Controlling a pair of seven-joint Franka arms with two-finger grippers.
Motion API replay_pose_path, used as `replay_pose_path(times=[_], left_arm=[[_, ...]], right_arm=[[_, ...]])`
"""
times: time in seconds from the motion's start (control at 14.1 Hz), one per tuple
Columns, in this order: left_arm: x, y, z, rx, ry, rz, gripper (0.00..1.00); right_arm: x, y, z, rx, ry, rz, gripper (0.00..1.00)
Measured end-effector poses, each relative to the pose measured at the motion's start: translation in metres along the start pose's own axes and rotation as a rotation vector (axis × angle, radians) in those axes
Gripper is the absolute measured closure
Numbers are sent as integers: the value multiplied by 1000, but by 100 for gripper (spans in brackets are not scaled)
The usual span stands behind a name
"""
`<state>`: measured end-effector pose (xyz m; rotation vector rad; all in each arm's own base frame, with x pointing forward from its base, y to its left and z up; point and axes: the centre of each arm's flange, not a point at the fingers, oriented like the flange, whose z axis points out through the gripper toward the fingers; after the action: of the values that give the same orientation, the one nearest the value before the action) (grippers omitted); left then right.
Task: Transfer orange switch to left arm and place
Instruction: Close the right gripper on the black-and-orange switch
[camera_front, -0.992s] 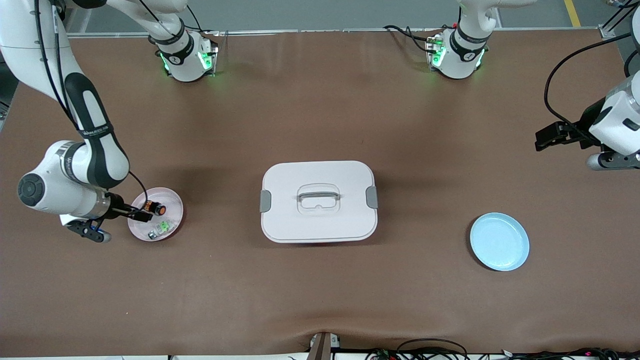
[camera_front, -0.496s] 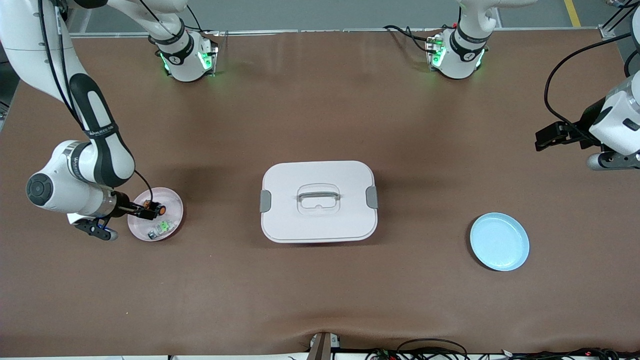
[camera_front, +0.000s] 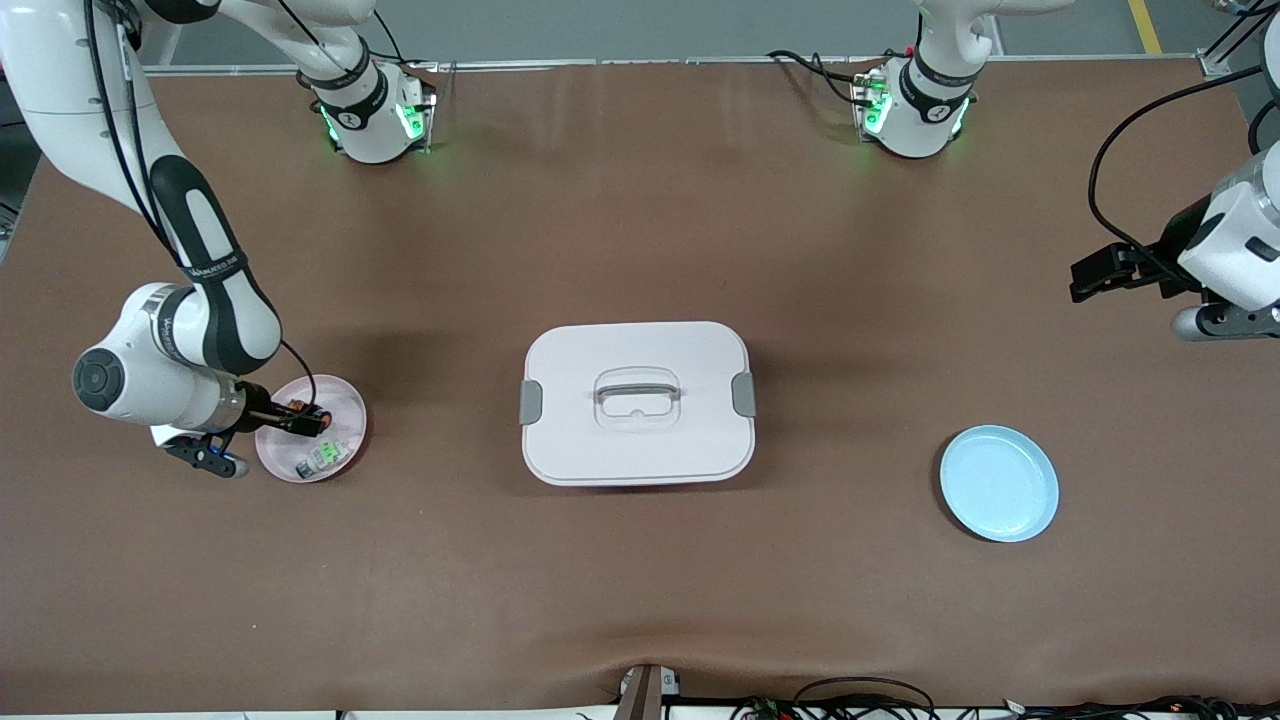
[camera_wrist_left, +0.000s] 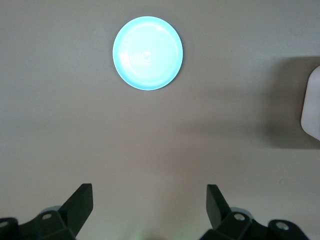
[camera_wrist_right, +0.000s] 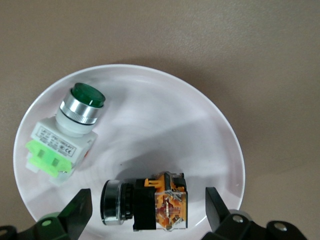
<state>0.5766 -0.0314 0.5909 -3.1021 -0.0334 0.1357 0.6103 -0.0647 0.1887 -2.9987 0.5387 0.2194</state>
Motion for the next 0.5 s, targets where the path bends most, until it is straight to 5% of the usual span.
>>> replay_pose_path(times=[0.5], left_arm=[[0,0,0,0,0,0,0]], right_arm=[[-1,1,11,2,-17,-2,0]])
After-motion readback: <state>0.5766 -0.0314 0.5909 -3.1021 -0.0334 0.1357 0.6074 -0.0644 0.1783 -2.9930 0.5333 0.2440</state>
